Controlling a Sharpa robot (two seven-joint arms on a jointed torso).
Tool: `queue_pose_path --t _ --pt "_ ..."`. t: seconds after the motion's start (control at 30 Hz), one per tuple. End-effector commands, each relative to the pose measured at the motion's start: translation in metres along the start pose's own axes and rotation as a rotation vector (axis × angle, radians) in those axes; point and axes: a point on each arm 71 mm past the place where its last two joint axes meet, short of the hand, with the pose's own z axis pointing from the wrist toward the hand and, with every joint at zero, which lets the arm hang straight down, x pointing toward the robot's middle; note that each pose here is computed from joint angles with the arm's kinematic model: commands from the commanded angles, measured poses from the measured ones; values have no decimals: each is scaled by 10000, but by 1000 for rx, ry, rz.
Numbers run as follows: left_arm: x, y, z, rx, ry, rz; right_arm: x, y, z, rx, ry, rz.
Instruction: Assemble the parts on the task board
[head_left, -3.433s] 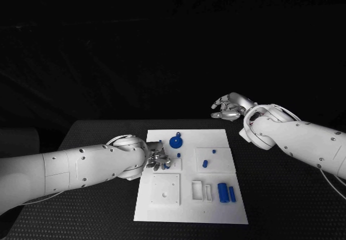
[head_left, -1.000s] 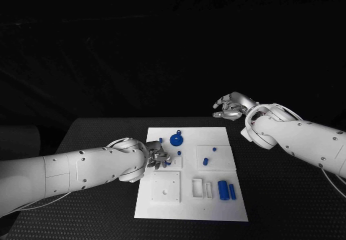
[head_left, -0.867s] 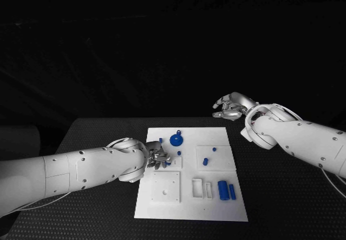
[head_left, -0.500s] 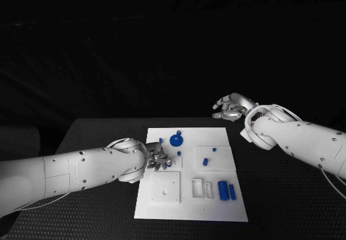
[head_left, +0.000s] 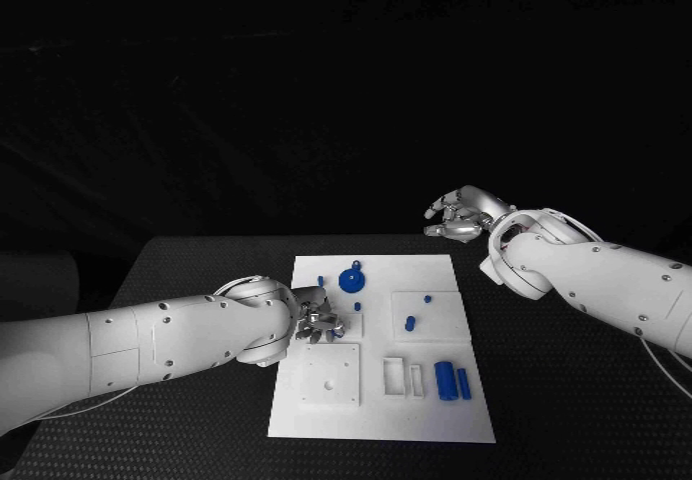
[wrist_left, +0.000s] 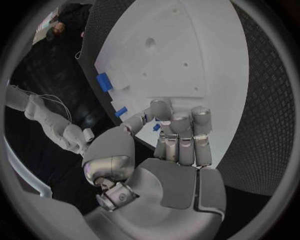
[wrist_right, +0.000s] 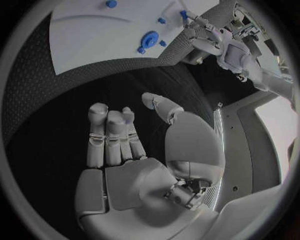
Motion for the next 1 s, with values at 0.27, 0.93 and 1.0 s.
queue_pose_path --t 0.27,0.93,1.0 --pt "-34 59 -41 23 -91 -84 16 -9 -3 -2 11 3" --pt "-86 58 -81 18 -194 -143 7 -35 -12 4 11 2" --pt "-91 65 -77 14 -198 -145 6 -36 -12 4 10 2"
